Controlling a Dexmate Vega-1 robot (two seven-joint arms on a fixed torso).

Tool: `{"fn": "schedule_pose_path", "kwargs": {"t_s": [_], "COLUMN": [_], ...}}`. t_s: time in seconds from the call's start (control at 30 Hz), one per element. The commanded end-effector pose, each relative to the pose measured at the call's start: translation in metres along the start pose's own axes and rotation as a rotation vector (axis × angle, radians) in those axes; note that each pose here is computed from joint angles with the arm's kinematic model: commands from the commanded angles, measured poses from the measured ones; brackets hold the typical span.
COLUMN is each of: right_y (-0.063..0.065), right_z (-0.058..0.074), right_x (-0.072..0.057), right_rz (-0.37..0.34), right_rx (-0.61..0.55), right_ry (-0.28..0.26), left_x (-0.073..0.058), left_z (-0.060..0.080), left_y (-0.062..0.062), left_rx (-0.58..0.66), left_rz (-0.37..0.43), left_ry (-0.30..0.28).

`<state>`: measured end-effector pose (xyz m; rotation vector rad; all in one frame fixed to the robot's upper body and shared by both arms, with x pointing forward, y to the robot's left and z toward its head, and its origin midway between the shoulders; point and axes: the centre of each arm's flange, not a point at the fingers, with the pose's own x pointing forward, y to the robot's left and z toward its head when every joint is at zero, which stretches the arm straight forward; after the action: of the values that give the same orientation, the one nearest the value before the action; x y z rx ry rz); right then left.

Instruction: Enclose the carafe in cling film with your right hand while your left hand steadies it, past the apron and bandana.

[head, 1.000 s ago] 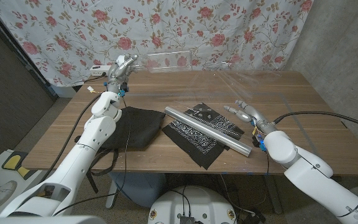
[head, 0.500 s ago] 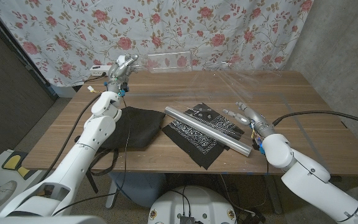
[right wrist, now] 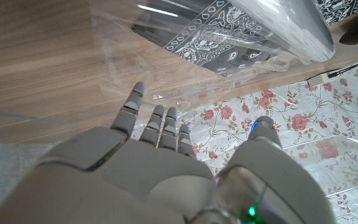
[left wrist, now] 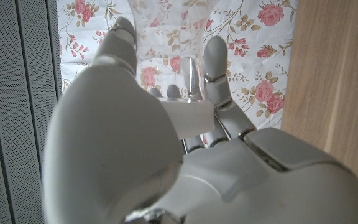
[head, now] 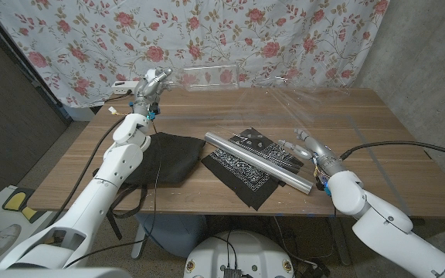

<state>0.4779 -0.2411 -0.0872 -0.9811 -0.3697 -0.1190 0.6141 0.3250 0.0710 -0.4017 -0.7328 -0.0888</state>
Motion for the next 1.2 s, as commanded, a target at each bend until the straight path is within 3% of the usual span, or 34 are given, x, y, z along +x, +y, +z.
{"fn": "schedule_pose_path", "kwargs": {"t_s": [0.03, 0.5, 1.2], "right_y": [0.005, 0.013, 0.018], "right_z": [0.0, 0.005, 0.01], "right_x": [-0.01, -0.015, -0.025], "right_rz": [-0.012, 0.01, 0.016], "right_rx": [-0.052, -0.092, -0.159], "right_ry": [-0.013, -0.064, -0.073], "left_x": [-0.001, -0.001, -0.006], "left_z": [-0.001, -0.003, -0.001], "left_y": [-0.001, -0.004, -0.005], "left_rx": [0.004, 0.004, 0.011], "left_rz": [0.001, -0.006, -0.017], "left_ry": [0.004, 0.008, 0.001]}}
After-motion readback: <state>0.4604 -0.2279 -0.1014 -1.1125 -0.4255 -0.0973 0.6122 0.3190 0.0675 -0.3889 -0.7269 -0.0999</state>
